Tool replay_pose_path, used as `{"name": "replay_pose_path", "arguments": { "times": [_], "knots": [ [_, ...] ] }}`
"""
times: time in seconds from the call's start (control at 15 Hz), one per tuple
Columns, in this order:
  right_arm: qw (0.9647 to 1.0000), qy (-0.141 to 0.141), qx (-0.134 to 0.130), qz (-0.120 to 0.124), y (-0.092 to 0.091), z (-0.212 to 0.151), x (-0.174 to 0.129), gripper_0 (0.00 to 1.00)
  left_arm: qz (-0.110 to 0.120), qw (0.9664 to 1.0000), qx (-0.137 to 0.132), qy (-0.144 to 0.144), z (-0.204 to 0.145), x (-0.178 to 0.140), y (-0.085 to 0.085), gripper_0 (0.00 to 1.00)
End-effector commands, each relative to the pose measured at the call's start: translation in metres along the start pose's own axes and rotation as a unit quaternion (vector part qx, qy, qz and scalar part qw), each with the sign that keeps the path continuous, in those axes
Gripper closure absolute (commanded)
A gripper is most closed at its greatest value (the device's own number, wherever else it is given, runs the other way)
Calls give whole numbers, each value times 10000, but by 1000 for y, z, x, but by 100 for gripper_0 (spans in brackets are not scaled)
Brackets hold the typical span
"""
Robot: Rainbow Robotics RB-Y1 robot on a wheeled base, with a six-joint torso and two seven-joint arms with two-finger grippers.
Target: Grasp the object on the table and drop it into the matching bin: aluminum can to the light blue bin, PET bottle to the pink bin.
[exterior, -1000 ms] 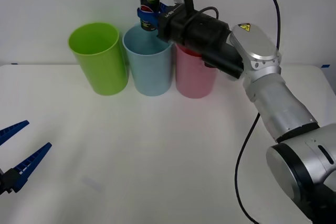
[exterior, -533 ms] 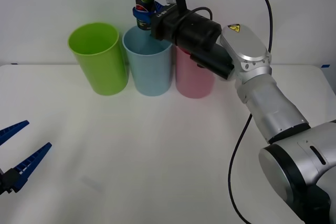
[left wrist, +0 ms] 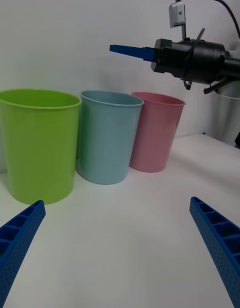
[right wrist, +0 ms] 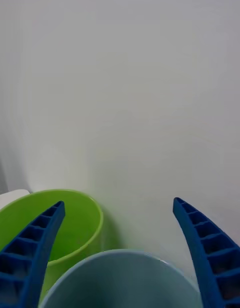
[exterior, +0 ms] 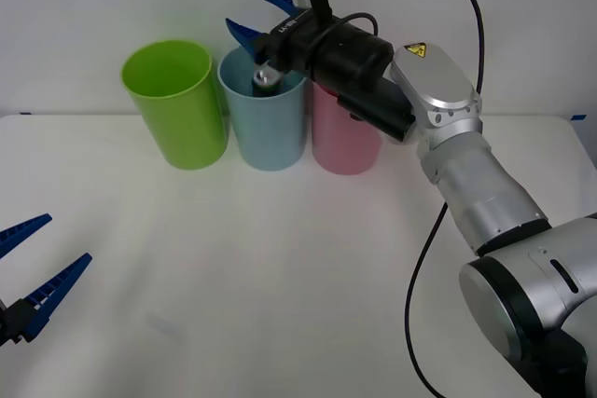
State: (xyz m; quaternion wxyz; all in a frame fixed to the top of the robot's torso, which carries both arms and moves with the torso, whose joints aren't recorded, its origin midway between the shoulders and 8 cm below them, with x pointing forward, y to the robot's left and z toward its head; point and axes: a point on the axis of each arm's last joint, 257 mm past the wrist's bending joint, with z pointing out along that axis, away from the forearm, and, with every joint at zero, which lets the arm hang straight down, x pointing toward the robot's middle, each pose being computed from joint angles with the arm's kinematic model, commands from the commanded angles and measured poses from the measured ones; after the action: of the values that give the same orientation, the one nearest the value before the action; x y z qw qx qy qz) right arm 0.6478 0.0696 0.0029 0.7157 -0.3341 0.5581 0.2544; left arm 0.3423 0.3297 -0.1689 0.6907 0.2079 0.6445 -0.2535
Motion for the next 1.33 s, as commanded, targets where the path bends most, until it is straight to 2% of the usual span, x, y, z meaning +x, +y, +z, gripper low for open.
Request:
{"name": "replay_pose_path", "arguments": {
  "times": [0.07,0.47,0.87,1.07,1.33],
  "knots": [
    [10000,-24,-7,-1,-1,-2,-1,0,0,10000,0,0,0,0,0,0],
    [9998,-98,-154,99,0,-26,6,0,0,10000,0,0,0,0,0,0],
    [9992,-277,-241,-154,2,-85,2,0,0,10000,0,0,0,0,0,0],
    [9994,-227,-220,-168,-2,-118,11,0,0,10000,0,0,0,0,0,0],
    [9998,-125,-123,-35,-13,-163,25,0,0,10000,0,0,0,0,0,0]
  ]
}}
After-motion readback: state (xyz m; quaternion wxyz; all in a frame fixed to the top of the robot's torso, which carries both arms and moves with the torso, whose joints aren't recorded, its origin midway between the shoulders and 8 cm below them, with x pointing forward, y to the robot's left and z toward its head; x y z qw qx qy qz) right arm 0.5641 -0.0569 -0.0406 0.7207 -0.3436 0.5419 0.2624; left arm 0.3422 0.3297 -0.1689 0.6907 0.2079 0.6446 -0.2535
